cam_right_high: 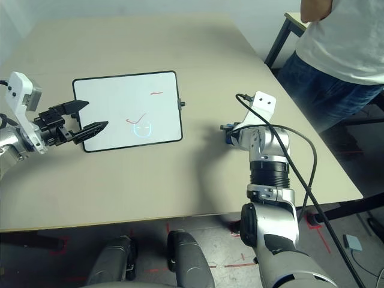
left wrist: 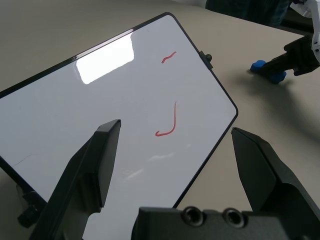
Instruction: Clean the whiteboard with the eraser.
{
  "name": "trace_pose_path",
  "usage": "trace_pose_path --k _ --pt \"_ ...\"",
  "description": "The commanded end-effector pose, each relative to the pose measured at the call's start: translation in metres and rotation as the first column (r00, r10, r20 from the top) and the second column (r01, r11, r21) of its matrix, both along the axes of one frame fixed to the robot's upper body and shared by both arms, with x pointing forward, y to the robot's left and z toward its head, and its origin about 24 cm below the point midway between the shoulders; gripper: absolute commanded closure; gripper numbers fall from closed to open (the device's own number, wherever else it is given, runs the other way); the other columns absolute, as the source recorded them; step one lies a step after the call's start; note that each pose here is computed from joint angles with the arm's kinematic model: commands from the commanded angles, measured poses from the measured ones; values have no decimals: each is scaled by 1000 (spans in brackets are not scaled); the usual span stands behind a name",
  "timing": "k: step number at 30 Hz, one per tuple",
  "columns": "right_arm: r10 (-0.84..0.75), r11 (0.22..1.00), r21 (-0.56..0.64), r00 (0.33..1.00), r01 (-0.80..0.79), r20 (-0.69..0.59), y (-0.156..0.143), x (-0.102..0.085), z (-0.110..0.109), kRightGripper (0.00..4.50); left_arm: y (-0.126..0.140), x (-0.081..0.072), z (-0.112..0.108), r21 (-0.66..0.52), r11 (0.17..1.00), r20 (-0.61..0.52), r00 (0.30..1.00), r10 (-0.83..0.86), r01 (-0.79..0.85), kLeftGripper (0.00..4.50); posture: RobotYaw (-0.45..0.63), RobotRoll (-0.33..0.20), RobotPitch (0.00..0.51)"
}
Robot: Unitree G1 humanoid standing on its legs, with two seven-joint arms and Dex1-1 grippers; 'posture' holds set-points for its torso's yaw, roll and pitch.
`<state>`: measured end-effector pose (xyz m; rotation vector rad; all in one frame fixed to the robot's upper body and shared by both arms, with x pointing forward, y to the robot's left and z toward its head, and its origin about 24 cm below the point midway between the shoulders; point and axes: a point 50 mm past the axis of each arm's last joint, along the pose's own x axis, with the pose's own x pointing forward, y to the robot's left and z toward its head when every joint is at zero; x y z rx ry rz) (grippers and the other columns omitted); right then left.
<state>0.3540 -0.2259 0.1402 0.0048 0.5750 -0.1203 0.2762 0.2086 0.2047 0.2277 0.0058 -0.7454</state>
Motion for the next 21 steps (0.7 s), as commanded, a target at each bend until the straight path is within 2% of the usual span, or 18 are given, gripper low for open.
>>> trace_pose_path --k 1,4,8,13,21 --pt "115 992 -86 966 -98 232 17 9 39 3620 0 1 -1 2 1000 -10 1000 -1 1 0 106 0 140" --pt "293 956 -119 859 -268 420 48 14 73 3626 -1 2 0 3 1000 -9 1000 -4 4 0 103 0 137" --pt "433 895 -142 753 -422 495 84 13 91 3631 -2 4 0 5 1000 -9 1000 -11 11 0 97 0 135" --pt "532 835 -170 689 -523 492 115 13 88 3631 -4 7 0 7 1000 -13 1000 -20 20 0 94 0 133" --pt "573 802 -155 669 -577 475 142 22 74 3632 -4 7 0 6 1000 -11 1000 -23 23 0 108 0 129"
